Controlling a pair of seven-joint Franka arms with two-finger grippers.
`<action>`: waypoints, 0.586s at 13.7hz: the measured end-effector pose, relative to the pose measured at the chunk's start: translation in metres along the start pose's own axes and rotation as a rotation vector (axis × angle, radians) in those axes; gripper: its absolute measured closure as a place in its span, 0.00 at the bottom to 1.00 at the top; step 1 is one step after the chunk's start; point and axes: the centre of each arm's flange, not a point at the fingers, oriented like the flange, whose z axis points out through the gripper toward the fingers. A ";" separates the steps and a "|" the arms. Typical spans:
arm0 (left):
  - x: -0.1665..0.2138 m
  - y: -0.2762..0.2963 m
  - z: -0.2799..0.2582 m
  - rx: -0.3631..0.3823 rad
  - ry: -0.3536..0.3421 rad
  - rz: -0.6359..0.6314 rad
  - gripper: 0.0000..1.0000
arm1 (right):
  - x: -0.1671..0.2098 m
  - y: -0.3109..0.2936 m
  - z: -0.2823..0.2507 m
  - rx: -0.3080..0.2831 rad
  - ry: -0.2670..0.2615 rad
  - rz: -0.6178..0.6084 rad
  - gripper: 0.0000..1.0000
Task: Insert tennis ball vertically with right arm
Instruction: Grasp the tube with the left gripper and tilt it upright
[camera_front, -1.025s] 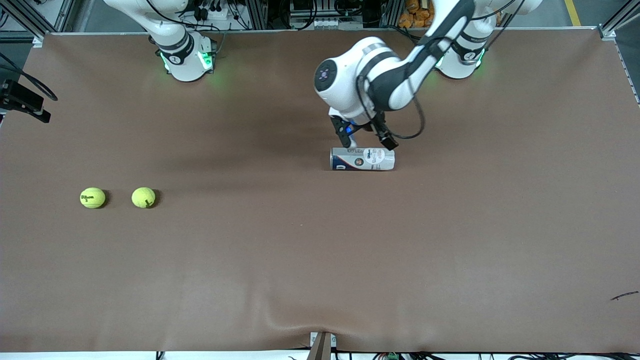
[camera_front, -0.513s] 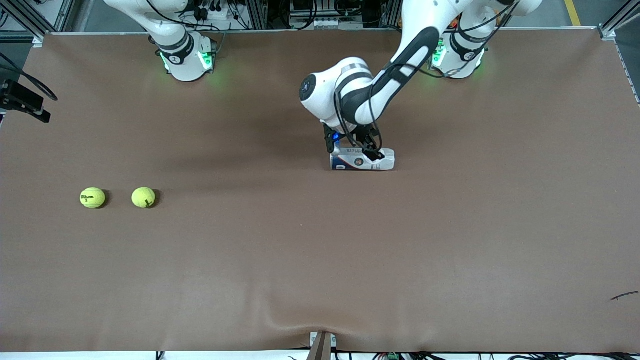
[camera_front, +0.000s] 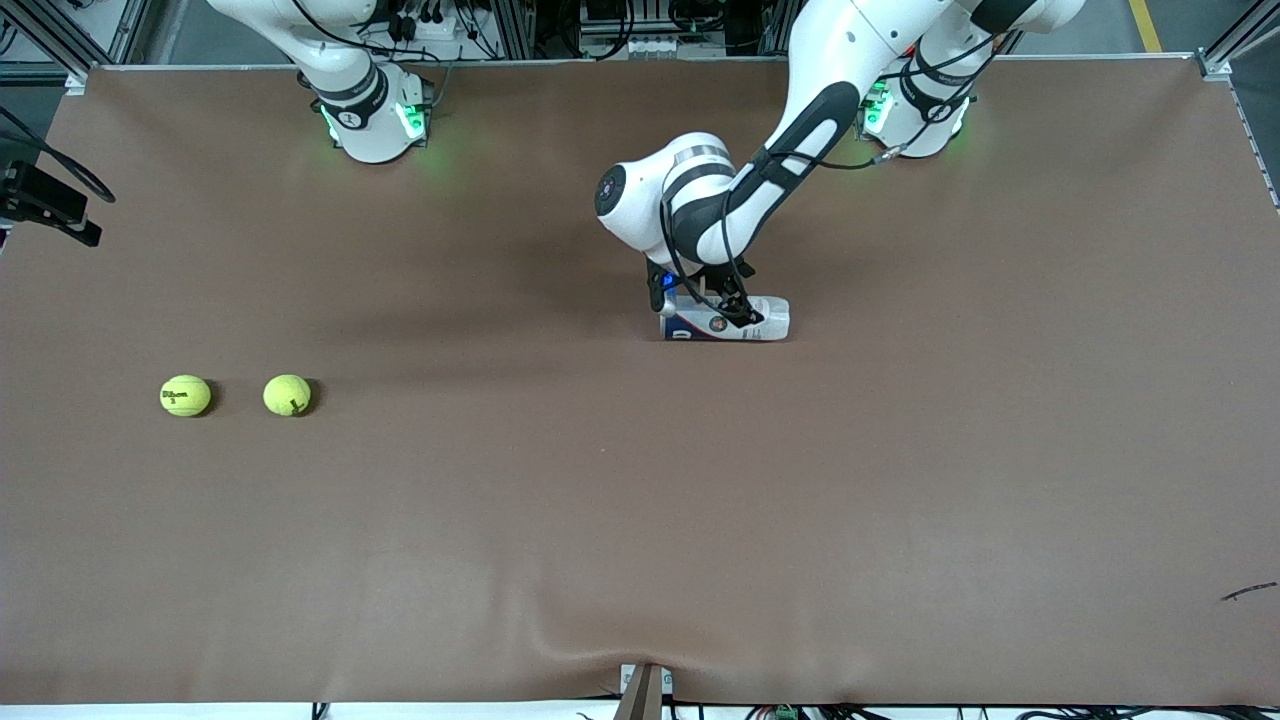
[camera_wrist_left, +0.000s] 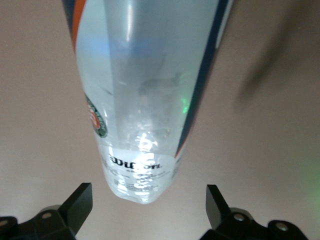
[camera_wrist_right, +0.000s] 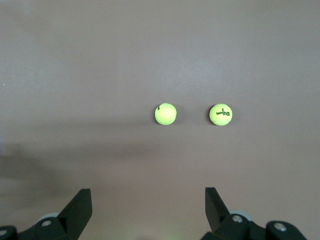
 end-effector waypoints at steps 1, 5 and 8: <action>0.002 0.001 0.003 0.002 -0.002 0.004 0.00 | 0.000 0.000 0.001 0.000 -0.001 0.000 0.00; 0.009 -0.002 0.006 0.008 0.011 0.007 0.00 | 0.001 0.000 0.001 0.000 -0.003 0.000 0.00; 0.015 -0.007 0.010 -0.001 0.016 0.001 0.00 | 0.001 0.001 0.002 0.000 -0.003 0.001 0.00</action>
